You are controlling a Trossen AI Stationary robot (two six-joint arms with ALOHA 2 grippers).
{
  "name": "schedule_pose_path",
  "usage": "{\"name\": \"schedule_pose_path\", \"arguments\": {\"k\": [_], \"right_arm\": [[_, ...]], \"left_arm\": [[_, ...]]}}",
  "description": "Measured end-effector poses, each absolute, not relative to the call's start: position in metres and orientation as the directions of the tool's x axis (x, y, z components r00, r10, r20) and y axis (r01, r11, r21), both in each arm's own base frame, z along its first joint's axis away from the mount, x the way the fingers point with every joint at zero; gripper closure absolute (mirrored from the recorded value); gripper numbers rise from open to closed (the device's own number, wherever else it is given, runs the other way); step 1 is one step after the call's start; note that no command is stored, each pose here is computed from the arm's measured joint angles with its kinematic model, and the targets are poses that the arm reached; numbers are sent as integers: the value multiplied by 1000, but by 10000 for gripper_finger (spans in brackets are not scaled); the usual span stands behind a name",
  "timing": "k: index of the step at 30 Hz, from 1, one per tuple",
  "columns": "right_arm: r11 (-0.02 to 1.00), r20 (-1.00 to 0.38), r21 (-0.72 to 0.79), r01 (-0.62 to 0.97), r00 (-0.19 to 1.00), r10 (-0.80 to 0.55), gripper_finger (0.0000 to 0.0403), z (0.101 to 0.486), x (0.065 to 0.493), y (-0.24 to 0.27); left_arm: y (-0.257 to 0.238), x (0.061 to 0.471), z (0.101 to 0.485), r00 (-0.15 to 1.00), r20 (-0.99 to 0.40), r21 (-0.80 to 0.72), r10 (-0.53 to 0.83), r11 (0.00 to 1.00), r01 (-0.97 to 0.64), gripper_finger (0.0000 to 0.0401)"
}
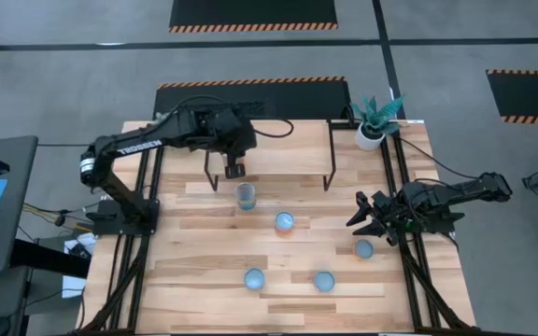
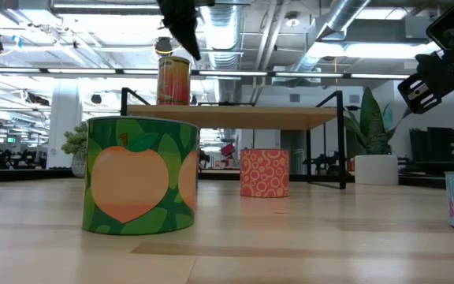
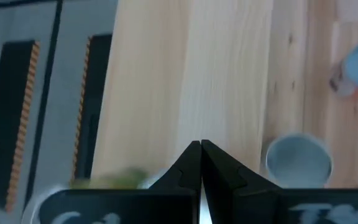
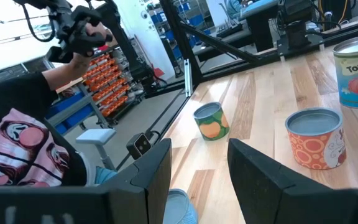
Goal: Pick and place cans onto a shelf
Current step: Adjust the canned goods on the shelf
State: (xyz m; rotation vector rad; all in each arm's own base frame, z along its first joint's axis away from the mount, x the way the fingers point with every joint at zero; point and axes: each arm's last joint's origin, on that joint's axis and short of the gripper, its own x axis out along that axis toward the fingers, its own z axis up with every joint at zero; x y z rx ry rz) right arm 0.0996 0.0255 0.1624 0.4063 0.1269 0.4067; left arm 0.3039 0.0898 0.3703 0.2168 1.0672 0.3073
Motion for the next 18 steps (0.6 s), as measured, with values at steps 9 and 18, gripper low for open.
{"name": "schedule_pose_path", "arguments": {"k": [9, 18], "right_arm": [[840, -40, 408, -358, 912, 409, 221, 162, 100, 25], [840, -40, 408, -359, 912, 409, 221, 162, 100, 25]], "left_arm": [[87, 294, 369, 358, -862, 312, 358, 933, -180, 401], [83, 282, 394, 340, -855, 336, 393, 917, -214, 401]]}}
